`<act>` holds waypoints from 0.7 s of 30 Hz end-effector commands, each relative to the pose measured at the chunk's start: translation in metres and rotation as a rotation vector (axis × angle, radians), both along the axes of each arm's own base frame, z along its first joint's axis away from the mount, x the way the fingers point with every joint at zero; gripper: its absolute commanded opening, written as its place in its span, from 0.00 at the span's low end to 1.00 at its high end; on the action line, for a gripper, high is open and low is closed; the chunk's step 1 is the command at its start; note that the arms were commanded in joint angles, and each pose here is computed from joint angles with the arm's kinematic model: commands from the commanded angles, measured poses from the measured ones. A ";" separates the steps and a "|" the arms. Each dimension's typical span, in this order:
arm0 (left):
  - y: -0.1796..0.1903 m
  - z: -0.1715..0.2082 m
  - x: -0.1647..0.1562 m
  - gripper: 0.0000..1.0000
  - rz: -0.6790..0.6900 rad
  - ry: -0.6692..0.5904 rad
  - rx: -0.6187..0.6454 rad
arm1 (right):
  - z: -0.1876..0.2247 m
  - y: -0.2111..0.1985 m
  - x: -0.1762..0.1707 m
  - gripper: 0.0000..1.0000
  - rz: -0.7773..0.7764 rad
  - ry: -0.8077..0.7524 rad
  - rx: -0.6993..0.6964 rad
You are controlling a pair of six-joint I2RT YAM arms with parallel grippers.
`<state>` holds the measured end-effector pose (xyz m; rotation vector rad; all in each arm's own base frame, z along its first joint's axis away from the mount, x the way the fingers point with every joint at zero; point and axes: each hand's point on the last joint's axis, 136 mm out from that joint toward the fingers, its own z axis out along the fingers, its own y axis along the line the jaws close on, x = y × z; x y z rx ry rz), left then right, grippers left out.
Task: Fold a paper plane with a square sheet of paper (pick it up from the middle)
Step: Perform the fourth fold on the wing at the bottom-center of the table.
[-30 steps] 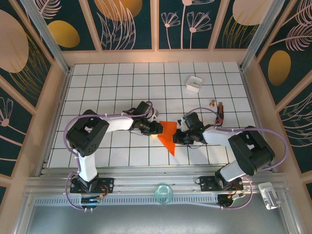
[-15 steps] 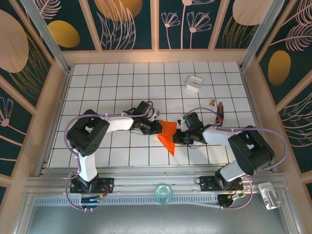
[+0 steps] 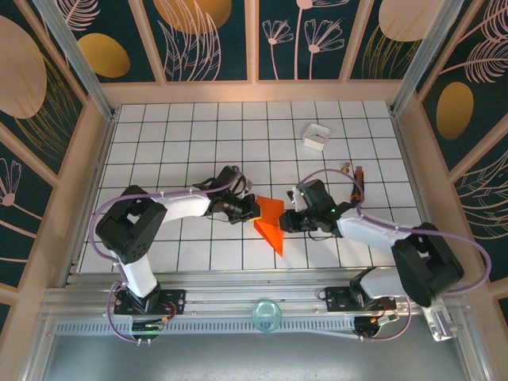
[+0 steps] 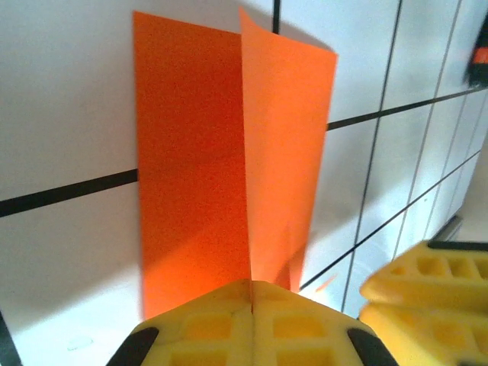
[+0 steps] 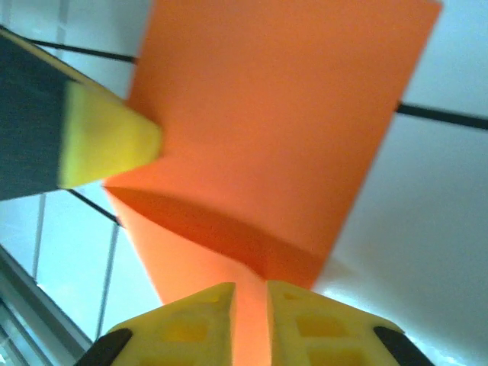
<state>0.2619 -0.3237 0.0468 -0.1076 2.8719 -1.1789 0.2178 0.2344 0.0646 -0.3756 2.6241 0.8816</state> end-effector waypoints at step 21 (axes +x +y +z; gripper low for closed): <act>0.015 0.006 0.008 0.00 0.233 0.261 -0.034 | 0.000 0.041 0.004 0.44 -0.132 -0.327 -0.419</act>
